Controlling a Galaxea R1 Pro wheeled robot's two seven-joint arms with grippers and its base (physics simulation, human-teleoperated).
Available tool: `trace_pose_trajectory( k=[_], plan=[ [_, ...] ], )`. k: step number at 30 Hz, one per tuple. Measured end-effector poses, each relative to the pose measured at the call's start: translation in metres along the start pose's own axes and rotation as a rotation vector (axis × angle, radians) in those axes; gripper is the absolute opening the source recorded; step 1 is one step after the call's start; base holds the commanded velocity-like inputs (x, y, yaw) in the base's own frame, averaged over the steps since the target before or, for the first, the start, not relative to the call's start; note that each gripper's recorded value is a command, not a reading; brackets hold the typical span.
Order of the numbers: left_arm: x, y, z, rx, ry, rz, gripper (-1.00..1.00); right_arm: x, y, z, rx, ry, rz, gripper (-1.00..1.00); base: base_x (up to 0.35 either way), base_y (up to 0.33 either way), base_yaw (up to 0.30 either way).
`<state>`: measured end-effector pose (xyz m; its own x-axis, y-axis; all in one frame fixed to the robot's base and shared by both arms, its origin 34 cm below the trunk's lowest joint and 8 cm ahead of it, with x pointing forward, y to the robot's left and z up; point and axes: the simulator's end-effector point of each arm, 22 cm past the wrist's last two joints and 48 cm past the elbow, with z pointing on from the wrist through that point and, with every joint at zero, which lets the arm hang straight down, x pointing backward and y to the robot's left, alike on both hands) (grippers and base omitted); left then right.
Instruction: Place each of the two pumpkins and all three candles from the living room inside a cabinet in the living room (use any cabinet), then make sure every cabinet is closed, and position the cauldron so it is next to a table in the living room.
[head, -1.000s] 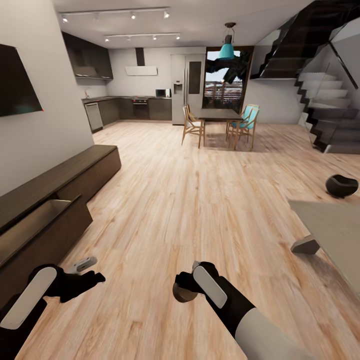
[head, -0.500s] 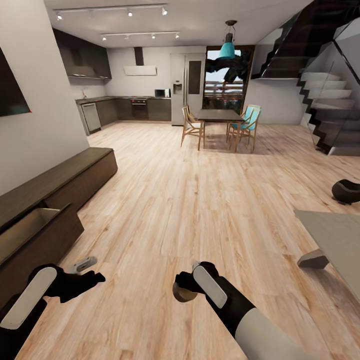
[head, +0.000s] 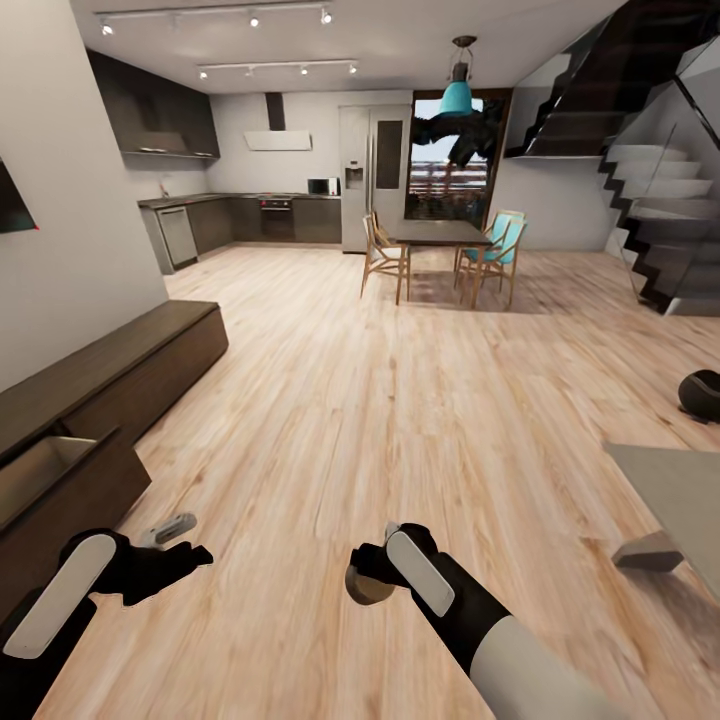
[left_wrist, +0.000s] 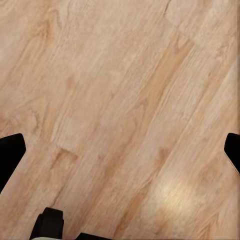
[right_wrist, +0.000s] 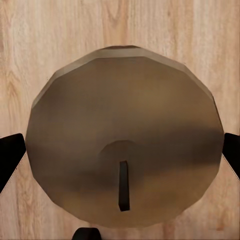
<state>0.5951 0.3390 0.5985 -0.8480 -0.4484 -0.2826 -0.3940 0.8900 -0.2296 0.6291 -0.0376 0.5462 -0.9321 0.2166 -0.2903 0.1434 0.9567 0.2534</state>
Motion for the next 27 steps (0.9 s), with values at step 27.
trace_pose_trajectory(
  k=[27],
  plan=[
    [-0.0003,-0.0005,-0.0004,0.001,-0.001,0.001,1.00,0.0001,0.0000,0.0000,0.000,0.000,-0.001,-1.00,0.336,0.000,0.025]
  ],
)
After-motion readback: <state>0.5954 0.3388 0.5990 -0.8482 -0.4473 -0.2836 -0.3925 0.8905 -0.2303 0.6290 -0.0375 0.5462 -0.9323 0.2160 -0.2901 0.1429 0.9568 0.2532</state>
